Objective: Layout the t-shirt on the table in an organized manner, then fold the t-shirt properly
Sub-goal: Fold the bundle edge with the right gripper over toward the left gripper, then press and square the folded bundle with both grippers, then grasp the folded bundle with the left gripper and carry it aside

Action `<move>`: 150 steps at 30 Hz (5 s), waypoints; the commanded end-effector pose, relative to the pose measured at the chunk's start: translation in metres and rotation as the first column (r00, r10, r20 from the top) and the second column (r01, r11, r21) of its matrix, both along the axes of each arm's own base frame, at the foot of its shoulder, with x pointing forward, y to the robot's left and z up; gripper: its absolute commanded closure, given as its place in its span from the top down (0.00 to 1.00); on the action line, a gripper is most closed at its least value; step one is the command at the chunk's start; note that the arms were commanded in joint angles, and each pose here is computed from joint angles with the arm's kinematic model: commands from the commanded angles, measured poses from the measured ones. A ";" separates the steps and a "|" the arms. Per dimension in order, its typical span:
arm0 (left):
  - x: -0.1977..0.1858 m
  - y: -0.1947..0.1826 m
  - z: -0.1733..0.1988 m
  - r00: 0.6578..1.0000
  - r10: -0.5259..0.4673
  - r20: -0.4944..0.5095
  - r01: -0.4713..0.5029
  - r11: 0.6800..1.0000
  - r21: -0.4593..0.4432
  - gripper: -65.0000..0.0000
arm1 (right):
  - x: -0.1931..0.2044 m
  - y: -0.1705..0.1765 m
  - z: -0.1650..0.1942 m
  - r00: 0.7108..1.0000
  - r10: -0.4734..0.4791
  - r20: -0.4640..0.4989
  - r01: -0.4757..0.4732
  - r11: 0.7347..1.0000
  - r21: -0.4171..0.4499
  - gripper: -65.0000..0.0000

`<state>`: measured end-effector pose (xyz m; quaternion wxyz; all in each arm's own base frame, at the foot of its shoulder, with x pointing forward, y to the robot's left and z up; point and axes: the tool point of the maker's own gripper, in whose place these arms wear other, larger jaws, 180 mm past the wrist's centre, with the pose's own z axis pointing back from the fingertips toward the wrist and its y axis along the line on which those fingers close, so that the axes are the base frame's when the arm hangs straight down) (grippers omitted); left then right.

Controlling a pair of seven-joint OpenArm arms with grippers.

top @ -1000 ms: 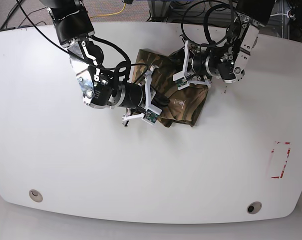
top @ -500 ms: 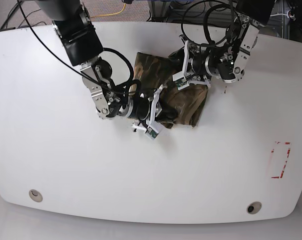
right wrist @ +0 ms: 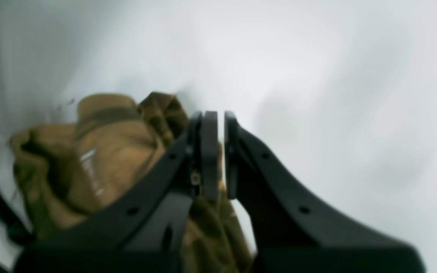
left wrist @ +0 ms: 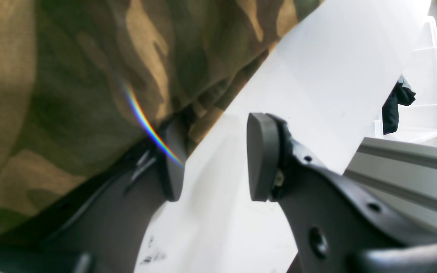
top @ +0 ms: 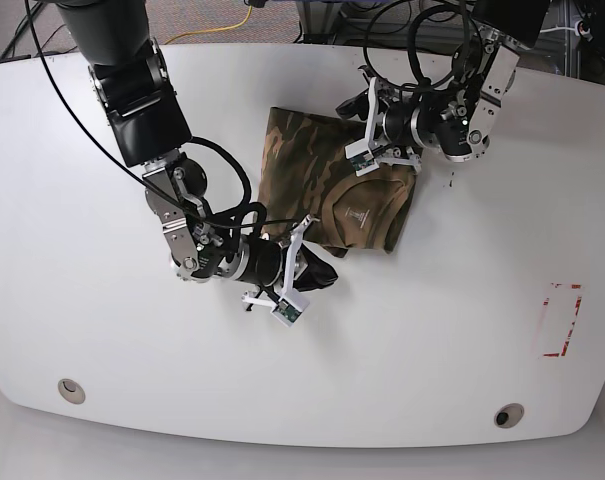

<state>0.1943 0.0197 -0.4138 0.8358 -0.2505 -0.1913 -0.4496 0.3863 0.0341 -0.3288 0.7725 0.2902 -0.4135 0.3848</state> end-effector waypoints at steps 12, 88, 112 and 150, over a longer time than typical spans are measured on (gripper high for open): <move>0.017 -0.021 0.063 0.977 -0.047 0.208 0.063 0.995 -0.073 0.37 | -0.029 -0.013 0.055 0.989 -0.014 0.144 0.007 0.999 0.046 0.04; 0.121 -0.012 0.109 0.815 0.492 0.306 -0.379 0.852 -0.360 0.37 | -0.068 -0.126 0.060 0.915 -0.275 0.294 0.305 0.950 -0.063 0.03; 0.118 -0.105 0.040 0.639 0.761 0.112 -0.636 0.604 -0.481 0.37 | -0.056 -0.186 0.078 0.860 -0.360 0.363 0.421 0.901 -0.105 0.03; 0.105 0.139 0.049 0.462 0.761 0.455 -0.741 0.613 -0.274 0.37 | -0.069 -0.179 0.061 0.878 -0.365 0.310 0.413 0.905 -0.102 0.03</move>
